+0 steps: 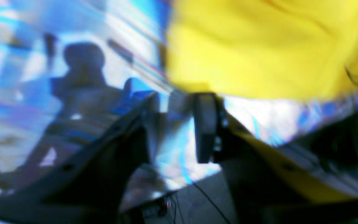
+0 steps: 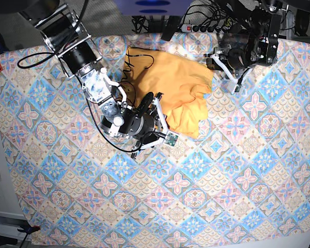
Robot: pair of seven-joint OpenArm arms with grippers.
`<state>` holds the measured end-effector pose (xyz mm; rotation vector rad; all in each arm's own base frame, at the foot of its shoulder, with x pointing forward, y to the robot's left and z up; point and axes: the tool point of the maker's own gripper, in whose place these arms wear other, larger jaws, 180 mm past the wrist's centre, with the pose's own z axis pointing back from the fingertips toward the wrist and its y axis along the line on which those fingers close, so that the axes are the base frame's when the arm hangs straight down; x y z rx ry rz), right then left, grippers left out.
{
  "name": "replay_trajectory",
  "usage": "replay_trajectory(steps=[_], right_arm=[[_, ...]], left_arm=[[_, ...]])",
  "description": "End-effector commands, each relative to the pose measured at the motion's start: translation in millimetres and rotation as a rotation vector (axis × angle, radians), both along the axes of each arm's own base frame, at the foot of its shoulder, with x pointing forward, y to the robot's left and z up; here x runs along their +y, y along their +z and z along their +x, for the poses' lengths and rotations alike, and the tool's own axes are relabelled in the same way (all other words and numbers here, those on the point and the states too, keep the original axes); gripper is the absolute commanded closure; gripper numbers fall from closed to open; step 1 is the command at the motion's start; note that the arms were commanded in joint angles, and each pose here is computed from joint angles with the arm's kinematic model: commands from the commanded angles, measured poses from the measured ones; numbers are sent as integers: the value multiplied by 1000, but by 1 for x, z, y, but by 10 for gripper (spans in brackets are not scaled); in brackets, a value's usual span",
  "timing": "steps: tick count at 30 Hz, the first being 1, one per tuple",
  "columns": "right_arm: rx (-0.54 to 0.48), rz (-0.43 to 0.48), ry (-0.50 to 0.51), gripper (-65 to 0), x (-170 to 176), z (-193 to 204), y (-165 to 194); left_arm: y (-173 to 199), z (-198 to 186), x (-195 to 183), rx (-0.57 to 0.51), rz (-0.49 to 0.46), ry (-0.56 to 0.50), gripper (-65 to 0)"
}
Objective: Fold the T-shirt properly
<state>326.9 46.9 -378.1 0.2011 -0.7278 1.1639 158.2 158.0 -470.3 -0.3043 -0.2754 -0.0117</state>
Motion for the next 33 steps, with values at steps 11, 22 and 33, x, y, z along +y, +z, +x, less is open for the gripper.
replay_trajectory(steps=[11, 22, 33], right_arm=[[-77, 114, -234, -117, -57, 57, 33], [111, 56, -278, -117, -72, 40, -35], [198, 54, -303, -117, -80, 26, -70]], left_arm=[[34, 12, 0, -111, 22, 8, -297], [37, -16, -27, -66, -24, -44, -151], [35, -6, -43, -76, -51, -45, -141]])
